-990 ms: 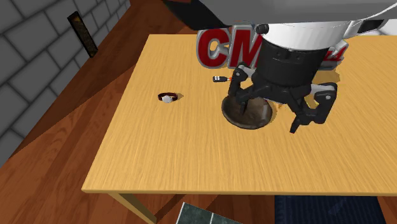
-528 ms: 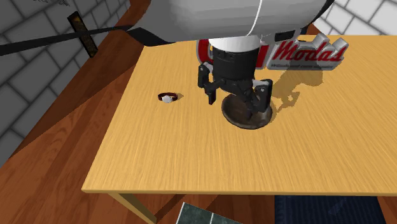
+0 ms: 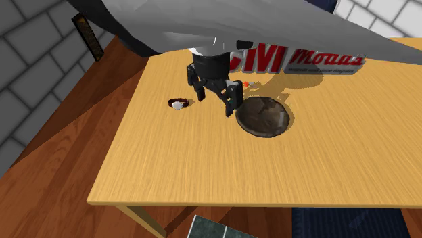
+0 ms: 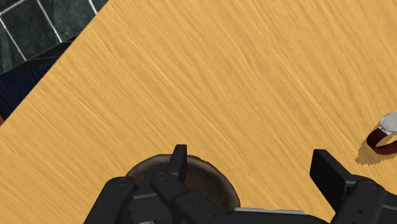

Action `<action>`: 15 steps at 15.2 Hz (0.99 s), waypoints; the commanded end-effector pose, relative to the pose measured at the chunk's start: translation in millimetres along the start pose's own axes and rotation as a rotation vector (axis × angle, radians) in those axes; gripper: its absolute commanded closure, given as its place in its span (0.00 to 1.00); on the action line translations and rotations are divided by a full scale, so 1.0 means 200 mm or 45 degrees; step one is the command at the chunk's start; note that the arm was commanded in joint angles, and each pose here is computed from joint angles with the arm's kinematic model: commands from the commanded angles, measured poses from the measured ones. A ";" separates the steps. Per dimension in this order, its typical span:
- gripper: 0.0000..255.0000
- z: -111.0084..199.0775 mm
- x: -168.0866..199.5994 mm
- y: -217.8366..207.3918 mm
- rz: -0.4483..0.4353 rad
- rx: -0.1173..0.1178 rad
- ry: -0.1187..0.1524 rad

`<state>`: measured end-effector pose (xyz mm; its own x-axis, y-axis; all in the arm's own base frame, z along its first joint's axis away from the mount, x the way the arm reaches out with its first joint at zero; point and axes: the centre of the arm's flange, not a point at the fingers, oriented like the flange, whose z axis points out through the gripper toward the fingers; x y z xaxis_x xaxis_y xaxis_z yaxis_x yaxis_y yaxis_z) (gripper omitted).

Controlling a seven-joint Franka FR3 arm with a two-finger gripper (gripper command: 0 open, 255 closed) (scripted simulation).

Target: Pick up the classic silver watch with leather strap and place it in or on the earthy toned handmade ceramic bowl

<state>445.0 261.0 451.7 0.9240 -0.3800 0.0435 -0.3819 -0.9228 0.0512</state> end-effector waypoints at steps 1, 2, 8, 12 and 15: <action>0.00 0.04 0.03 -0.13 0.036 0.004 -0.002; 0.00 0.06 0.04 -0.19 0.051 0.005 -0.003; 0.00 0.20 0.15 -0.55 0.147 0.011 -0.008; 0.00 0.29 0.23 -0.78 0.210 0.015 -0.011; 0.00 0.35 0.26 -0.86 0.233 0.016 -0.013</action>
<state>558.8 391.3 379.1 0.8422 -0.5377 0.0409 -0.5390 -0.8418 0.0313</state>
